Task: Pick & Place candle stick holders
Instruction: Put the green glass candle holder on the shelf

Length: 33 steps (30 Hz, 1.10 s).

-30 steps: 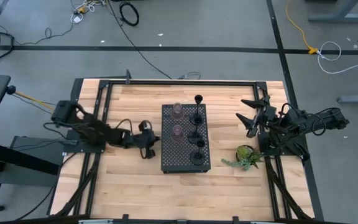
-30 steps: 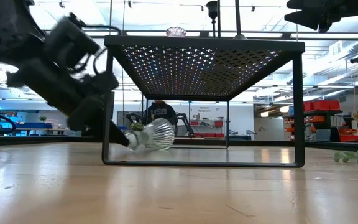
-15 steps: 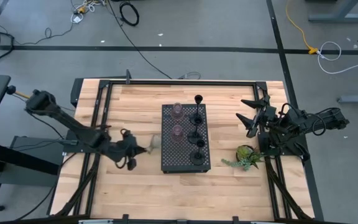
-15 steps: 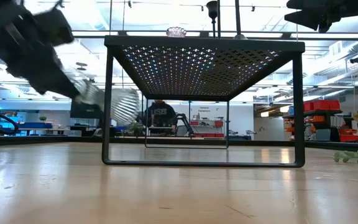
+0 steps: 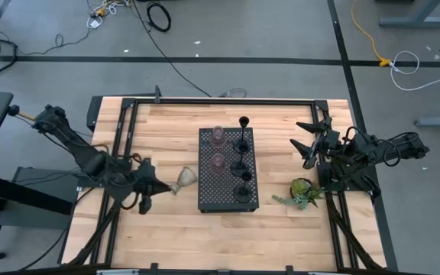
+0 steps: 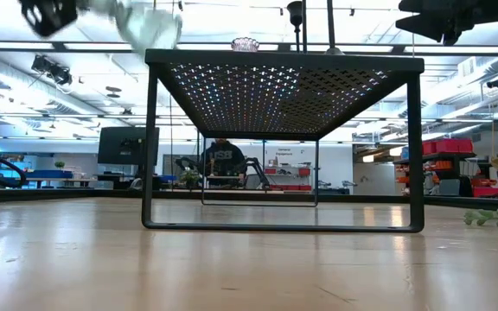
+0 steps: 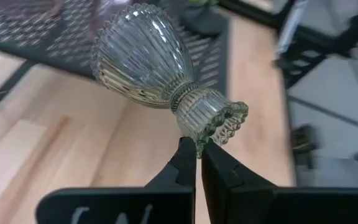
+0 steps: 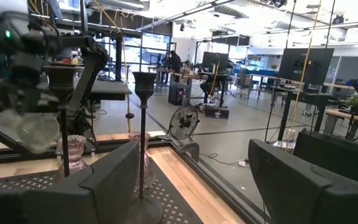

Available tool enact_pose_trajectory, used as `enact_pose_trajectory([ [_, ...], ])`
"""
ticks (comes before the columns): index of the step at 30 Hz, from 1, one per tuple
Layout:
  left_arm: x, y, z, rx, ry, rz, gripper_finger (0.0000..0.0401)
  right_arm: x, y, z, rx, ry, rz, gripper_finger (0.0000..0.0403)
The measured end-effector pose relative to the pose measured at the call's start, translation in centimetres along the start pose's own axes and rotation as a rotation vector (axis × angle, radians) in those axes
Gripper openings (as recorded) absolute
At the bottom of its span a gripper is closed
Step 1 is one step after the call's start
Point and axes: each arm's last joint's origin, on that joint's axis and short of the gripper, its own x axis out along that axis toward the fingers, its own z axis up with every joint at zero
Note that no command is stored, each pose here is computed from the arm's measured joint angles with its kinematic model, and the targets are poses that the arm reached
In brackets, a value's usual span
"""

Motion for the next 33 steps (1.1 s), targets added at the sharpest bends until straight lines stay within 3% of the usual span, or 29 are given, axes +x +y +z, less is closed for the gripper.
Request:
enact_pose_trajectory([
  [6, -2.1, -1.3, 3.5, -0.08, 0.032, -0.177, 0.0006, 0.0, 0.0, 0.0, 0.002, -0.002, 0.0, 0.0299],
  [10, -2.0, -1.1, 5.1, -0.218, 0.028, -0.177, 0.0006, 0.0, 0.0, 0.0, 0.009, -0.003, 0.002, 0.0299],
  [14, -0.4, -1.0, 6.2, -0.332, 0.101, -0.172, 0.0006, 0.0, 0.0, 0.0, 0.009, -0.003, 0.002, 0.0299],
  [20, 1.9, -2.2, 9.4, -0.381, 0.215, -0.244, 0.0006, 0.0, 0.0, 0.0, 0.006, -0.003, 0.002, 0.0299],
  [27, 4.7, -2.5, 12.6, -0.437, 0.449, -0.138, 0.0006, 0.0, 0.0, 0.0, 0.006, -0.002, 0.002, 0.0299],
  [33, 6.8, -2.5, 15.7, -0.473, 0.484, -0.186, 0.0006, 0.0, 0.0, 0.0, -0.009, -0.002, 0.002, 0.0299],
])
